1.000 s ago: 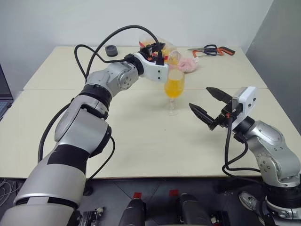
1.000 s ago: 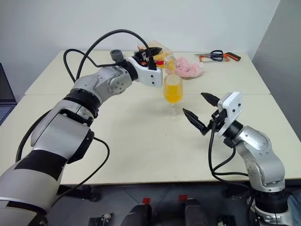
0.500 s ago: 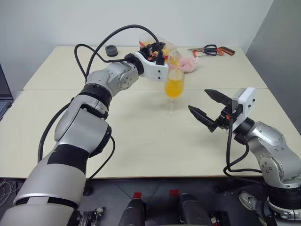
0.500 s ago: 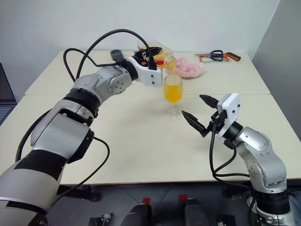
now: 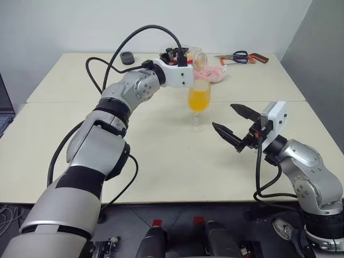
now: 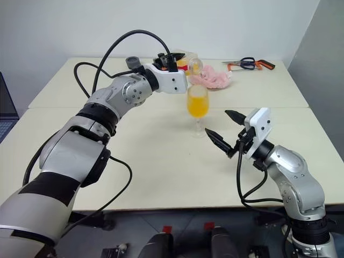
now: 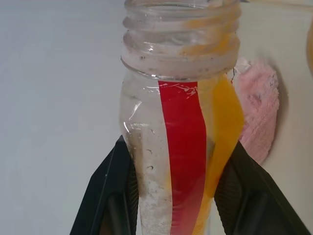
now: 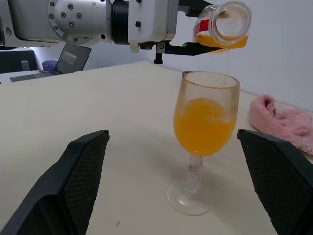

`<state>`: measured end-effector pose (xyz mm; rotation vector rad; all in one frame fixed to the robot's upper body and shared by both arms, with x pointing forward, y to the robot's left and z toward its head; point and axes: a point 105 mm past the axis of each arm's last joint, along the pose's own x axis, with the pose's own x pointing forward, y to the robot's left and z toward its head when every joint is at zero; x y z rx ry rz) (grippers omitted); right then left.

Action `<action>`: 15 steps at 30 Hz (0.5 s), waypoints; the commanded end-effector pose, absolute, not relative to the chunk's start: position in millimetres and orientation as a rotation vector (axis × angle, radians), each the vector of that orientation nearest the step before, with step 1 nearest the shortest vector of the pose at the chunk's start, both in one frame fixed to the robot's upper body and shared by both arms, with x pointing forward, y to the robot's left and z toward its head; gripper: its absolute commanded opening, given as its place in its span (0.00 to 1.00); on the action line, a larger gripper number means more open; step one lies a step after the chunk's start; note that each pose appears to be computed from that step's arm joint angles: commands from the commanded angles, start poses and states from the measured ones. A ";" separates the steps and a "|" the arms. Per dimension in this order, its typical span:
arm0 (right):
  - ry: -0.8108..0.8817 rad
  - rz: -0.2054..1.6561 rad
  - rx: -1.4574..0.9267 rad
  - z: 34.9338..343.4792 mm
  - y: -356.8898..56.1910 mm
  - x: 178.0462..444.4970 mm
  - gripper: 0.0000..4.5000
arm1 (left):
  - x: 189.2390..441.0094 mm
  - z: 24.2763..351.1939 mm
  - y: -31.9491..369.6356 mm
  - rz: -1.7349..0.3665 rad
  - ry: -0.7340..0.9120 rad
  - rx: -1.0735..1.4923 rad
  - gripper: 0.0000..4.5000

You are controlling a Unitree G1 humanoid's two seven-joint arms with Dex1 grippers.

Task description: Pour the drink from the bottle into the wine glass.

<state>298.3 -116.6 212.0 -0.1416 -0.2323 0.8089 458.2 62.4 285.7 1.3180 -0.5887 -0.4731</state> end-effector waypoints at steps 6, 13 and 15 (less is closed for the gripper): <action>-0.307 0.844 -0.185 232.7 -100.2 289.4 1.00 | 466.6 299.8 81.5 -0.497 -0.429 0.748 0.36; -0.211 0.977 -0.231 222.6 -70.7 277.7 1.00 | 476.1 277.6 139.5 -0.403 -0.271 0.488 0.36; -0.158 0.985 -0.239 217.2 -62.5 280.8 1.00 | 476.6 266.6 158.6 -0.365 -0.230 0.443 0.36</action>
